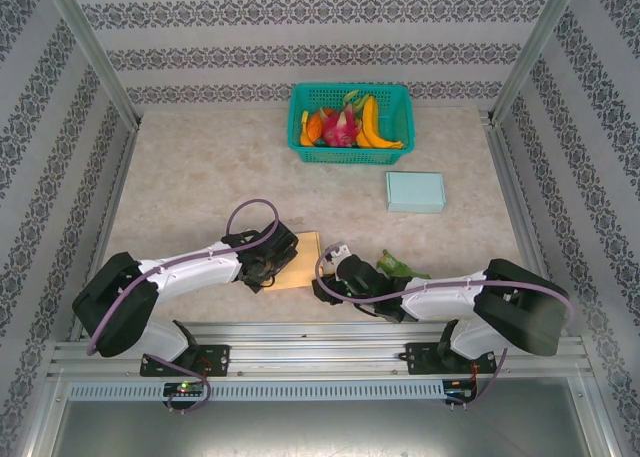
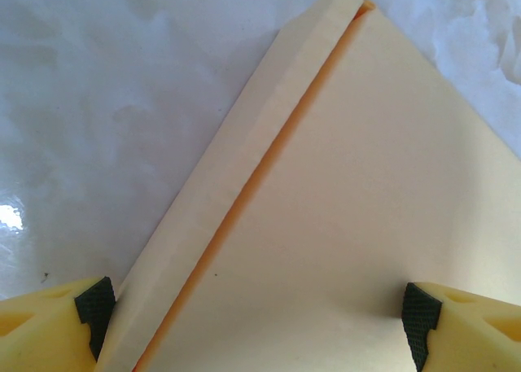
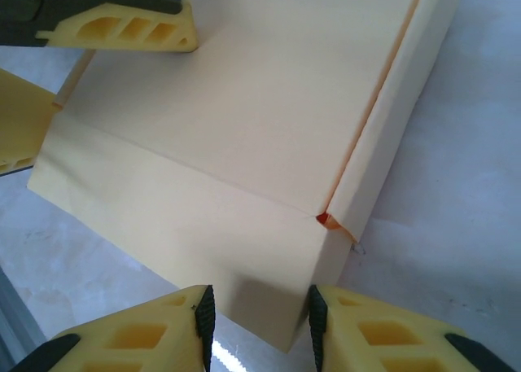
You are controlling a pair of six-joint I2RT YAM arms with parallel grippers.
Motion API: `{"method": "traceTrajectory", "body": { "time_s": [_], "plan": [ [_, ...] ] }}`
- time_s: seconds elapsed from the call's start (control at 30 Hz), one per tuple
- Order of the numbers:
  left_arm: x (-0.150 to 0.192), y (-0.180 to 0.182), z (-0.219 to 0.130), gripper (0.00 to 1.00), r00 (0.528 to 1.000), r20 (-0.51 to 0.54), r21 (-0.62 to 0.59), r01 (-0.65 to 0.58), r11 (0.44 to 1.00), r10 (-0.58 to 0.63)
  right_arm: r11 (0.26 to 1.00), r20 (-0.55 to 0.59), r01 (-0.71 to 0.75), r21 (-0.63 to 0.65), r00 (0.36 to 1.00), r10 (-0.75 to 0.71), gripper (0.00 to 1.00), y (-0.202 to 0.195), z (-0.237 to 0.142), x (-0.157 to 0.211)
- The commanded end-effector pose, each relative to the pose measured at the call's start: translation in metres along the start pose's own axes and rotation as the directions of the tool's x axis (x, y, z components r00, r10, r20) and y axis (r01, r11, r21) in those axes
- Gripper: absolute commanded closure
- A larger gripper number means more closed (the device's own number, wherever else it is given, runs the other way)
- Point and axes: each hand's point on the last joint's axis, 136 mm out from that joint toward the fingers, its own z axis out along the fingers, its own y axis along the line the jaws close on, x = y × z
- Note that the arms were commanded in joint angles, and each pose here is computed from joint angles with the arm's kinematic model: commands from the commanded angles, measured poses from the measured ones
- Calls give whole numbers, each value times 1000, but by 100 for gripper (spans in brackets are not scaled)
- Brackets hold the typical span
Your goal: Fold the paper box
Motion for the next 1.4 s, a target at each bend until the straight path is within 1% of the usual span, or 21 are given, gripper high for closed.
{"method": "traceTrajectory", "body": {
  "time_s": [0.0, 0.13, 0.43, 0.53, 0.73, 0.83, 0.97, 1.23, 1.37],
  "plan": [
    [7, 38, 9, 9, 1000, -11, -139, -11, 990, 10, 999, 21, 40, -19, 999, -39, 63, 9, 5, -3],
    [6, 38, 8, 9, 1000, -7, -141, -12, 990, 11, 999, 15, 43, 6, 999, -43, 63, 3, 11, 1],
    [7, 41, 12, 9, 1000, -9, -158, -18, 987, 17, 989, 54, 98, 112, 993, -104, 64, -19, 16, -1],
    [6, 42, 12, 9, 1000, -5, -159, -18, 987, 18, 987, 50, 109, 122, 992, -115, 63, -22, 22, 2],
    [6, 43, 12, 9, 1000, -3, -161, -19, 987, 19, 982, 69, 113, 151, 990, -124, 60, -29, 29, 3],
    [6, 43, 13, 9, 1000, -5, -159, -20, 987, 19, 974, 93, 116, 196, 986, -136, 56, -35, 29, -1],
    [7, 44, 14, 9, 1000, -7, -160, -22, 987, 21, 959, 102, 134, 250, 981, -164, 53, -41, 32, -5],
    [9, 41, 15, 9, 999, -18, -157, -35, 987, 33, 928, 103, 157, 338, 974, -202, 51, -55, 48, -7],
    [10, 37, 16, 9, 998, -29, -154, -50, 987, 46, 918, 105, 186, 351, 966, -236, 50, -53, 57, -13]
  ]
}}
